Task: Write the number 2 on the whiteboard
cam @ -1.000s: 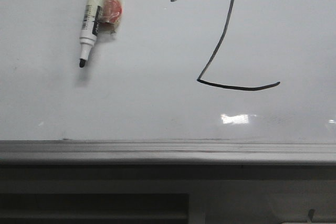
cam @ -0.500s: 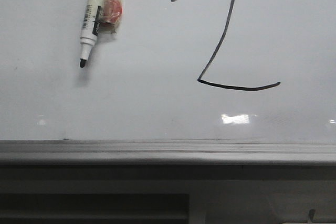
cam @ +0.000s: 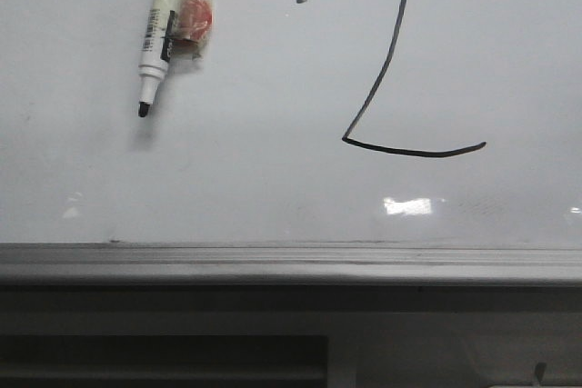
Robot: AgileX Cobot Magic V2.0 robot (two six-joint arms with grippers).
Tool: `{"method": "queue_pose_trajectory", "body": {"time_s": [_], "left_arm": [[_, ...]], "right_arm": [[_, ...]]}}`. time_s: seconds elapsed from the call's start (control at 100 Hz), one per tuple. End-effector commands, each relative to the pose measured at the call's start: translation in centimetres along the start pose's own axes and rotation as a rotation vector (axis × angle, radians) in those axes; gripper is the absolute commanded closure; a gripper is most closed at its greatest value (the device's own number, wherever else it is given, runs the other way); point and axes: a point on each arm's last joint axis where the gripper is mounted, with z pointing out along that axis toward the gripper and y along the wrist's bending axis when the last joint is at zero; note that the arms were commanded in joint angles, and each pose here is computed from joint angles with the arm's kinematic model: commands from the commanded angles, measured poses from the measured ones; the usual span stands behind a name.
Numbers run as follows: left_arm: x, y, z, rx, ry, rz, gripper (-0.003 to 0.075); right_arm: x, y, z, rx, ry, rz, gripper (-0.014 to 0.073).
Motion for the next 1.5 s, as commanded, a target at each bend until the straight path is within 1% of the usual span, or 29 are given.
{"method": "queue_pose_trajectory", "body": {"time_s": [0.0, 0.09, 0.13, 0.24, 0.44, 1.2, 1.24, 1.34, 1.36, 1.37, 1.38, 1.39, 1.4, 1.41, 1.42, 1.43, 1.44, 1.45, 1.46, 1.47, 1.48, 1.49], "left_arm": [[-0.5, 0.3, -0.2, -0.04, -0.083, -0.022, 0.074], [0.3, 0.4, -0.3, -0.07, -0.078, -0.023, 0.074], [0.5, 0.4, -0.4, -0.082, -0.056, -0.022, 0.074], [0.4, 0.6, -0.5, -0.118, -0.077, -0.017, 0.074], [0.4, 0.5, -0.4, -0.088, -0.078, -0.025, 0.074], [0.3, 0.5, -0.4, -0.089, -0.083, -0.025, 0.074], [0.3, 0.5, -0.4, -0.089, -0.083, -0.025, 0.074], [0.3, 0.5, -0.4, -0.089, -0.083, -0.025, 0.074], [0.3, 0.5, -0.4, -0.089, -0.083, -0.025, 0.074], [0.3, 0.5, -0.4, -0.089, -0.083, -0.025, 0.074], [0.3, 0.5, -0.4, -0.089, -0.083, -0.025, 0.074], [0.3, 0.5, -0.4, -0.089, -0.083, -0.025, 0.074], [0.3, 0.5, -0.4, -0.089, -0.083, -0.025, 0.074], [0.3, 0.5, -0.4, -0.089, -0.083, -0.025, 0.074], [0.3, 0.5, -0.4, -0.089, -0.083, -0.025, 0.074], [0.3, 0.5, -0.4, -0.089, -0.083, -0.025, 0.074], [0.3, 0.5, -0.4, -0.089, -0.083, -0.025, 0.074], [0.3, 0.5, -0.4, -0.089, -0.083, -0.025, 0.074], [0.3, 0.5, -0.4, -0.089, -0.083, -0.025, 0.074], [0.3, 0.5, -0.4, -0.089, -0.083, -0.025, 0.074], [0.3, 0.5, -0.4, -0.089, -0.083, -0.025, 0.074], [0.3, 0.5, -0.4, -0.089, -0.083, -0.025, 0.074]], "right_arm": [[-1.1, -0.2, -0.2, 0.035, -0.059, 0.009, 0.065], [-1.1, -0.2, -0.2, 0.035, -0.059, 0.009, 0.065], [-1.1, -0.2, -0.2, 0.035, -0.059, 0.009, 0.065], [-1.1, -0.2, -0.2, 0.035, -0.059, 0.009, 0.065], [-1.1, -0.2, -0.2, 0.035, -0.059, 0.009, 0.065], [-1.2, -0.3, -0.2, 0.045, -0.066, 0.009, 0.065], [-1.2, -0.4, -0.2, 0.055, -0.072, 0.008, 0.065], [-1.5, -1.1, -0.2, 0.136, -0.094, -0.044, 0.065], [-1.5, -1.3, -0.3, 0.162, -0.093, -0.071, 0.065], [-1.5, -1.4, -0.3, 0.175, -0.098, -0.058, 0.065], [-1.5, -1.5, -0.3, 0.191, -0.09, -0.08, 0.065], [-1.5, -1.7, -0.3, 0.202, -0.097, -0.058, 0.065], [-1.5, -1.8, -0.3, 0.219, -0.089, -0.081, 0.065], [-1.5, -1.9, -0.3, 0.229, -0.093, -0.055, 0.065], [-1.5, -2.0, -0.3, 0.248, -0.09, -0.083, 0.065], [-1.5, -2.1, -0.3, 0.26, -0.09, -0.085, 0.065], [-1.5, -2.2, -0.3, 0.269, -0.093, -0.062, 0.065], [-1.5, -2.3, -0.3, 0.286, -0.085, -0.093, 0.065], [-1.5, -2.4, -0.3, 0.294, -0.087, -0.072, 0.065], [-1.5, -2.5, -0.4, 0.308, -0.079, -0.102, 0.065], [-1.5, -2.6, -0.4, 0.317, -0.08, -0.083, 0.065], [-1.4, -2.7, -0.4, 0.33, -0.072, -0.111, 0.065]]}}
